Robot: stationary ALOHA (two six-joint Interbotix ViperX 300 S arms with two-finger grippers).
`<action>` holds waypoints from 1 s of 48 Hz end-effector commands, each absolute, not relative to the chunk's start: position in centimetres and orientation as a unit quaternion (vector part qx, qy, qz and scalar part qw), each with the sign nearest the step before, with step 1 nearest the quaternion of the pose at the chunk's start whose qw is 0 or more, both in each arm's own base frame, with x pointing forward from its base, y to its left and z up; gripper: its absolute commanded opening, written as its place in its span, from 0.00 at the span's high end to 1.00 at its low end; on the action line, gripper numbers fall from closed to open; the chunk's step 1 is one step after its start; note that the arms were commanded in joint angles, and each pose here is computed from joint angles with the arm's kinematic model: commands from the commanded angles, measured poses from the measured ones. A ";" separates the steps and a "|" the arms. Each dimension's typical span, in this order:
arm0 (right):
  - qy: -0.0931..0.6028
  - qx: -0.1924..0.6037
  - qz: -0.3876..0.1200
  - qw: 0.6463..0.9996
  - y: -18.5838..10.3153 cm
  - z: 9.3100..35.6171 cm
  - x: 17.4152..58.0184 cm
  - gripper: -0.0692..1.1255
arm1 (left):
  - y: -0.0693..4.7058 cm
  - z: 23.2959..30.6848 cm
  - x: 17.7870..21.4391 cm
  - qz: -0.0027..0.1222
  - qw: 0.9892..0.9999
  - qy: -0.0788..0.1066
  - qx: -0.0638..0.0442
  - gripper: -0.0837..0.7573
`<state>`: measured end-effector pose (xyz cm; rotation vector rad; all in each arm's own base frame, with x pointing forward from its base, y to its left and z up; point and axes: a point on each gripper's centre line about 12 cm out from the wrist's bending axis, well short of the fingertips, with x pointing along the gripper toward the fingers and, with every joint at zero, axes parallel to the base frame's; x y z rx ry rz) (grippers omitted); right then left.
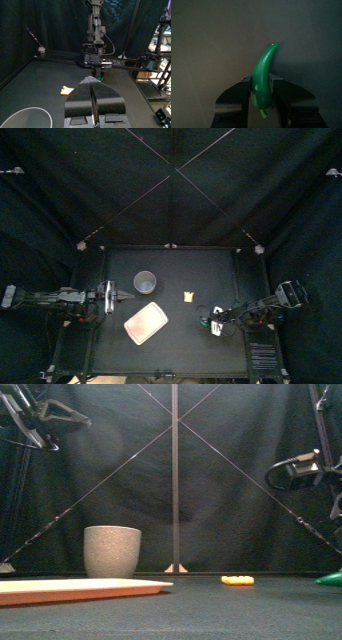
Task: Pick the green pepper then place it on the pink plate
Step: Place green pepper on the pink plate
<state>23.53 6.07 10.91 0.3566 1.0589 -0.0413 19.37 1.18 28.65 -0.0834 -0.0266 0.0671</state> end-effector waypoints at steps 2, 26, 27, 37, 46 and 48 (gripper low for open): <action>0.457 0.176 -0.003 0.872 6.8 13.8 26.6 0.48 | 1.22 29.16 19.47 0.034 0.998 -0.022 -0.041 0.79; 0.360 0.032 0.010 0.932 4.7 19.1 39.1 0.48 | 2.00 28.67 19.34 0.055 0.997 -0.018 -0.049 0.79; 0.360 0.025 0.010 0.933 4.6 19.1 39.7 0.48 | 2.06 28.61 19.32 0.057 0.997 -0.018 -0.049 0.79; 0.351 0.007 -0.005 0.936 3.6 18.6 45.6 0.48 | 2.46 28.10 19.20 0.068 0.997 -0.012 -0.047 0.79; 0.353 0.007 -0.011 0.935 3.8 17.6 49.1 0.48 | 2.64 27.63 19.14 0.073 0.996 -0.006 -0.048 0.79; 0.352 0.009 -0.012 0.936 3.8 17.5 49.7 0.48 | 2.66 27.51 19.11 0.074 0.996 -0.005 -0.048 0.79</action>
